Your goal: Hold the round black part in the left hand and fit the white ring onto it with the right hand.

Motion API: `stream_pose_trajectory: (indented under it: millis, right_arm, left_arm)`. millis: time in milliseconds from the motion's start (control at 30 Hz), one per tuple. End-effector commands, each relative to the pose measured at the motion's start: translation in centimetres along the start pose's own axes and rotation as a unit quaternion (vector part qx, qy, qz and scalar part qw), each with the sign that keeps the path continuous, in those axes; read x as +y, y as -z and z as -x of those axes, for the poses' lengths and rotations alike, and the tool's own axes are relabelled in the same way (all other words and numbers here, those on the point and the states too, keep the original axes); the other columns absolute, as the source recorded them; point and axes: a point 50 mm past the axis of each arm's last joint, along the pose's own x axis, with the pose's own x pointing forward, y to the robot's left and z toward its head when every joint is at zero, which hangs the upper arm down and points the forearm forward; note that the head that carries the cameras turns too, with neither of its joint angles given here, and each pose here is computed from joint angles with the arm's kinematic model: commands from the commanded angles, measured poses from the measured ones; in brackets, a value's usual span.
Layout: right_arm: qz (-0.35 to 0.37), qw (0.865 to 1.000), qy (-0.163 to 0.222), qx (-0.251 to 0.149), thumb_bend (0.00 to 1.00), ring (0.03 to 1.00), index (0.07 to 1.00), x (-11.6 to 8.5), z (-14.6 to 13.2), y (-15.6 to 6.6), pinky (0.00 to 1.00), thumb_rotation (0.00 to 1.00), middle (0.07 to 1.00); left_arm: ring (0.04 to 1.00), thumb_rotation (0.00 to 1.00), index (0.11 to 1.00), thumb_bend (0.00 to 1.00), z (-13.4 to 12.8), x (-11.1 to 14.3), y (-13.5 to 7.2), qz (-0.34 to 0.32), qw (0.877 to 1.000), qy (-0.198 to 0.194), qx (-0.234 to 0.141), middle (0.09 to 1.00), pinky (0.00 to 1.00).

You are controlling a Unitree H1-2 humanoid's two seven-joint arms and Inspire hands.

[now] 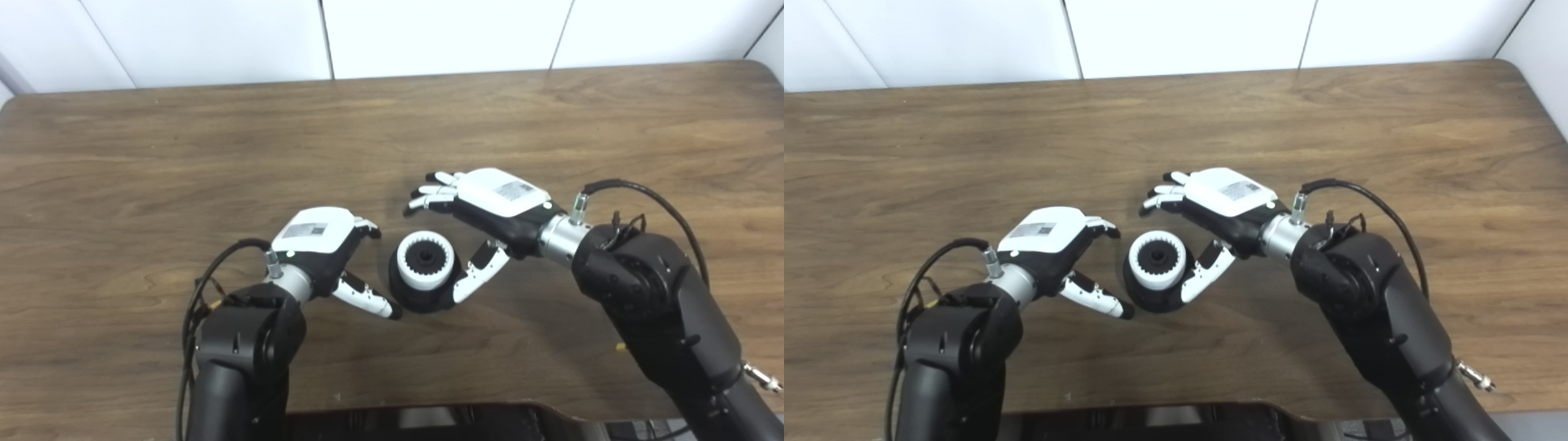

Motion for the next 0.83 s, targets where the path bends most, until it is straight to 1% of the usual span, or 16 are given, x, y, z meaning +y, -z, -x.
stream_pose_trajectory:
  millis: [0,100,267,433,567,667,800]
  right_arm:
    - [0.005,0.999,0.038,-0.007,1.0,1.0,0.856,-1.8,-0.2,-0.2,1.0,0.46,0.938]
    - [0.001,0.999,0.044,-0.006,1.0,1.0,0.863,-2.0,-0.2,0.0,0.98,0.48,0.948]
    - [-0.007,0.998,0.056,-0.005,1.0,1.0,0.881,-2.4,0.0,0.3,0.95,0.49,0.997]
    - [-0.012,0.998,0.065,0.0,1.0,1.0,0.894,-3.1,0.2,0.5,0.94,0.5,1.0]
    - [-0.015,0.998,0.067,0.01,1.0,1.0,0.903,-3.8,0.6,0.8,0.95,0.51,1.0]
    - [-0.017,0.997,0.069,0.018,1.0,1.0,0.906,-4.2,0.9,1.1,0.95,0.5,1.0]
    - [-0.023,0.997,0.075,0.025,1.0,1.0,0.903,-4.5,1.4,1.7,0.94,0.49,1.0]
  left_arm:
    - [0.957,0.49,0.848,1.0,0.4,1.4,0.4,-0.003,1.0,-0.021,0.005,0.919,1.0]
    - [0.966,0.5,0.865,1.0,0.6,2.0,0.9,0.001,1.0,-0.028,0.007,0.924,1.0]
    - [0.953,0.49,0.913,1.0,1.0,2.7,1.8,0.01,0.999,-0.044,0.012,0.913,1.0]
    - [0.953,0.49,0.928,1.0,1.6,3.6,2.7,0.014,0.998,-0.06,0.011,0.921,1.0]
    - [0.968,0.49,0.942,1.0,2.3,4.6,3.9,0.019,0.997,-0.07,0.013,0.942,1.0]
    - [0.966,0.5,0.964,1.0,2.7,5.2,4.9,0.01,0.997,-0.077,0.016,0.95,0.99]
    - [0.963,0.52,0.959,1.0,3.1,5.8,6.2,0.011,0.996,-0.089,0.021,0.948,0.98]
